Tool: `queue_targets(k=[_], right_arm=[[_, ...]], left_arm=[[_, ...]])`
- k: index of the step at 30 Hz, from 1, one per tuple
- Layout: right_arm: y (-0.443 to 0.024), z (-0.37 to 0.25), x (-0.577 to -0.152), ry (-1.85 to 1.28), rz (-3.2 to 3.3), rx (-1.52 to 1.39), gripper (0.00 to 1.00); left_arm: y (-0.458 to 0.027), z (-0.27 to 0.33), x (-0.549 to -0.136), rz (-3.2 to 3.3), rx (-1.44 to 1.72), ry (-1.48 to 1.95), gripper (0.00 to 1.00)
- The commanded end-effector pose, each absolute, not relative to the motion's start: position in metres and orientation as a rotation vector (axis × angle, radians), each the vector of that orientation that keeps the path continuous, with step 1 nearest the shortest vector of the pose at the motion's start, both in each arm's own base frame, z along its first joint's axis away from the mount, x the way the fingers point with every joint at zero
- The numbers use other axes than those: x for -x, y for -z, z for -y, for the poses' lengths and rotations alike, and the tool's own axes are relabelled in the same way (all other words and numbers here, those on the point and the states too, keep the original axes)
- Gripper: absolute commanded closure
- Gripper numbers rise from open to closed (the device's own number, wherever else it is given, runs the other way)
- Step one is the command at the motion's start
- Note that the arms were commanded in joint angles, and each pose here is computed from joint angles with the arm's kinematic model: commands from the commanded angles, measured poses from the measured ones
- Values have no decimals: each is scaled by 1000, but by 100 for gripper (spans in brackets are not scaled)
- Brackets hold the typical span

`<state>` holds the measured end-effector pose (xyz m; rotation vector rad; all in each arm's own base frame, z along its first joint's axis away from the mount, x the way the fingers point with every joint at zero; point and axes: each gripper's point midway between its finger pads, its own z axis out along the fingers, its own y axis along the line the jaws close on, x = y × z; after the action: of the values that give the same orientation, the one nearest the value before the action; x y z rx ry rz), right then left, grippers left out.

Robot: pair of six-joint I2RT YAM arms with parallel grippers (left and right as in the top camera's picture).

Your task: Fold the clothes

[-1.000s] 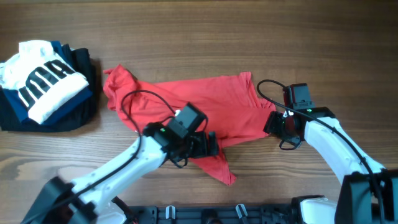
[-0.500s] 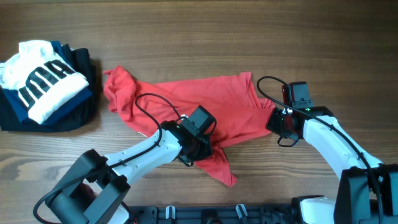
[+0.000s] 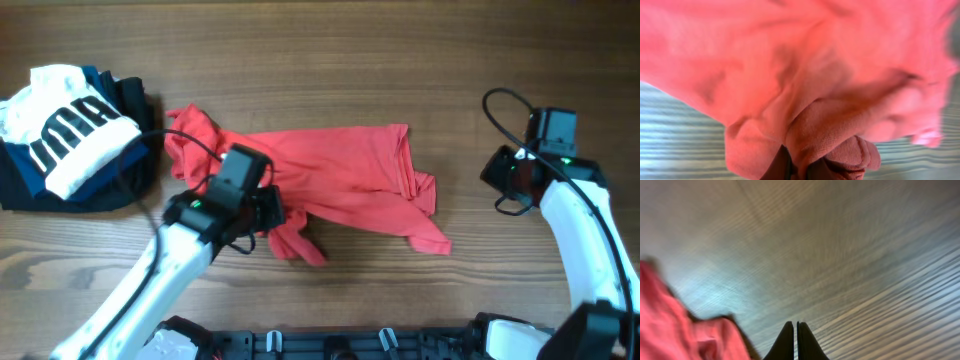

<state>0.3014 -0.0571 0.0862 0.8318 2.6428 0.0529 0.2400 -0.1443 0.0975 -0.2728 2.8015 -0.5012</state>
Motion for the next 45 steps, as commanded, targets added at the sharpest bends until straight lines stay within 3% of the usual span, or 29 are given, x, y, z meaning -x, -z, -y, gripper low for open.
queue_targets(k=[1, 4, 5, 7, 9, 11, 20, 31, 33, 34, 37, 39, 45], right_arm=[[-98, 33, -290, -211, -2708, -733, 96], [-86, 1, -266, -406, -2822, -725, 91], [-81, -7, -259, -434, -2853, -713, 79], [-68, -25, -245, -502, -2915, -643, 45], [-59, -40, -235, -553, -2952, -595, 37], [-49, -56, -224, -597, -2988, -538, 36], [-14, -84, -193, -616, -3057, -596, 40], [9, -75, -182, -534, -3039, -749, 41], [9, -75, -187, -536, -3020, -738, 48], [8, -76, -189, -539, -3012, -735, 61], [8, -76, -191, -543, -3004, -731, 76], [8, -76, -192, -546, -3000, -728, 94], [8, -79, -198, -570, -2984, -706, 96]], left_arm=[[-128, 134, -246, -2677, 178, 515, 96], [-132, 132, -243, -2669, 178, 514, 96], [-132, 132, -242, -2673, 179, 512, 95], [-128, 132, -242, -2687, 181, 505, 94], [-125, 132, -242, -2701, 183, 497, 94], [-121, 132, -242, -2714, 185, 490, 93], [-113, 132, -243, -2744, 190, 474, 93], [-113, 132, -243, -2745, 190, 473, 92], [-113, 132, -242, -2745, 191, 473, 92], [-113, 132, -242, -2745, 190, 474, 92], [-113, 132, -242, -2745, 190, 474, 92], [-113, 132, -242, -2745, 190, 473, 92], [-113, 132, -243, -2745, 191, 473, 92]])
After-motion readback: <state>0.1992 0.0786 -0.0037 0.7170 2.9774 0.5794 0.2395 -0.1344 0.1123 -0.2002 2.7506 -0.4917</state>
